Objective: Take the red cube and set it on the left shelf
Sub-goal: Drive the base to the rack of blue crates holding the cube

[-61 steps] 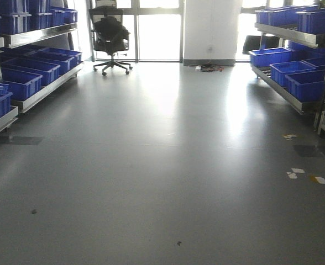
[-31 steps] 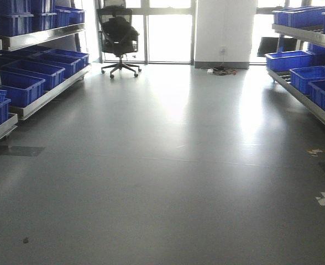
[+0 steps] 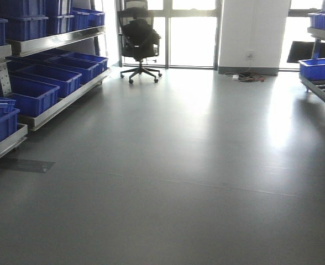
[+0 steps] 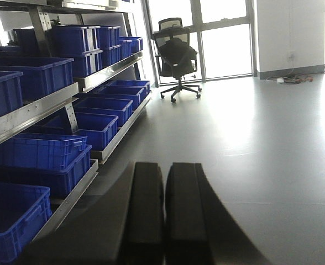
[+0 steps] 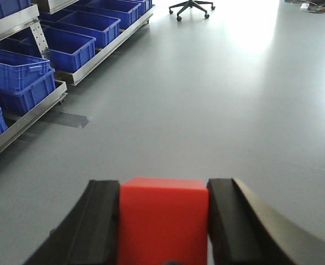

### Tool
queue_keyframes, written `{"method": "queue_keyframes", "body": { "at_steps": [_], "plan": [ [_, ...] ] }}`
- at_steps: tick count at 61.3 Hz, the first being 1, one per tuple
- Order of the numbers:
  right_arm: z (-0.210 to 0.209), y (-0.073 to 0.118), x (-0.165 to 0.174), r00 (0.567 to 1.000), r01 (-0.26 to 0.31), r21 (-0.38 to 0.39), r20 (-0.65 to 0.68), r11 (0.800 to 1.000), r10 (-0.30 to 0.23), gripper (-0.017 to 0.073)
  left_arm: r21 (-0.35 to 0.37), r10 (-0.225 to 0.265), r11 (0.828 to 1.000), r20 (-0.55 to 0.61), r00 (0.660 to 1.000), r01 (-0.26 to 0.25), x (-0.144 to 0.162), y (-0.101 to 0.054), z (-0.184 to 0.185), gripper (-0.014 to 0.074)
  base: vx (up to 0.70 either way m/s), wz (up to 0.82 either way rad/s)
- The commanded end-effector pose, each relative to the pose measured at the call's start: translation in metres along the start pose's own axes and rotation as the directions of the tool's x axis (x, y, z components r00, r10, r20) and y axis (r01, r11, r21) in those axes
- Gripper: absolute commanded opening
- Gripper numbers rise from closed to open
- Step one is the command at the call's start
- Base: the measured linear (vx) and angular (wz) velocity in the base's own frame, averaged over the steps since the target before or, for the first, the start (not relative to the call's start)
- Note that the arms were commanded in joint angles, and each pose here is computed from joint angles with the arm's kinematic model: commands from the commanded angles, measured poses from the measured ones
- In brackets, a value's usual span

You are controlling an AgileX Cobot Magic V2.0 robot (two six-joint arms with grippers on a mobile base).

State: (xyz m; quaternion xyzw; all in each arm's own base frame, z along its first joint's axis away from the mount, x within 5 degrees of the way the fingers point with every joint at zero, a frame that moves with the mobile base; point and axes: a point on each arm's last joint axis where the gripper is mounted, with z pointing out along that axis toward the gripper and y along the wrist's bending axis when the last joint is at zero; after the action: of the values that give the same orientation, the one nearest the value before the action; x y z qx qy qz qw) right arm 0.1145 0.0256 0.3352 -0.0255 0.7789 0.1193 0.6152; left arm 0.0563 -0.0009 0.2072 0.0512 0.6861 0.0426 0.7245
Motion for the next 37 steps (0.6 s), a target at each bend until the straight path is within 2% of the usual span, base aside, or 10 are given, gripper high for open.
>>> {"method": "queue_keyframes", "body": {
  "at_steps": [1,37],
  "plan": [
    [-0.0029,0.0015,-0.0165,0.994,0.012,-0.005,0.110,1.000,-0.012,0.0067,-0.004,-0.004,1.000,0.062,0.998,0.005,-0.0003,-0.0001,0.0009,0.0106,0.55,0.15],
    [-0.0029,0.0015,-0.0165,0.994,0.012,-0.005,0.109,1.000,-0.012,0.0067,-0.004,-0.004,1.000,0.062,0.998,0.005,-0.0003,-0.0001,0.0009,0.0106,0.55,0.21]
  ]
}}
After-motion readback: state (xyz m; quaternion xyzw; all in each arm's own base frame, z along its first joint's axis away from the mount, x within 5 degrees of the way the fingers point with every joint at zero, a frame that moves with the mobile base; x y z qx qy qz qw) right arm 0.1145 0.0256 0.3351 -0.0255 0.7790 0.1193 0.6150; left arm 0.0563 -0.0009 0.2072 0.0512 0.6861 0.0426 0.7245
